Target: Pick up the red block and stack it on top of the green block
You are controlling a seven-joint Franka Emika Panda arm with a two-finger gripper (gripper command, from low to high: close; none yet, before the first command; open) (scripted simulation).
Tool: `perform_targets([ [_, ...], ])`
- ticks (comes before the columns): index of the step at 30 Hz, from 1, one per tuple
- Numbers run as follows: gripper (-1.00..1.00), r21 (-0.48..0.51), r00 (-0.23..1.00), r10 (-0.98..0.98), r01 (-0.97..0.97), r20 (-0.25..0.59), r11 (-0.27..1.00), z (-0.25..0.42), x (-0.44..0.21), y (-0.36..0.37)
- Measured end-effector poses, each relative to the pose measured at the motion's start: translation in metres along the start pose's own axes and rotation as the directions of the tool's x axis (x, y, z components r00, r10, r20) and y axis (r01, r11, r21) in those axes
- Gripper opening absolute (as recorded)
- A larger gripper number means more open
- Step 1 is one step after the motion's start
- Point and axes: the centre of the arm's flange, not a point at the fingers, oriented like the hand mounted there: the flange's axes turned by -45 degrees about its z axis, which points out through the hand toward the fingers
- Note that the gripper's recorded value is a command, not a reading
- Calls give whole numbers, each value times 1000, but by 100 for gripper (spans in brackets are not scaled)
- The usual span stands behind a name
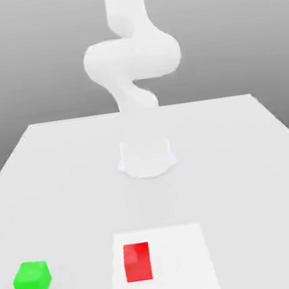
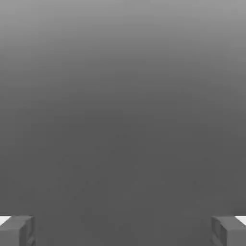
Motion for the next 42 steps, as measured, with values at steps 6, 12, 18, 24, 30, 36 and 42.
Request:
perform_targets([
  [6,0,0,980,-5,6,201,1000,135,-38,13],
  [12,0,1,921,-9,9,389,1000,247,-109,25],
  [18,0,-1,827,-9,11,562,1000,330,-205,38],
  [24,0,2,756,-13,16,654,1000,385,-286,43],
  [30,-100,1,754,-13,16,657,1000,413,-314,44],
  [36,-100,1,753,-13,16,657,1000,407,-307,44],
  [42,-100,-63,751,86,-59,655,996,367,-266,73],
])
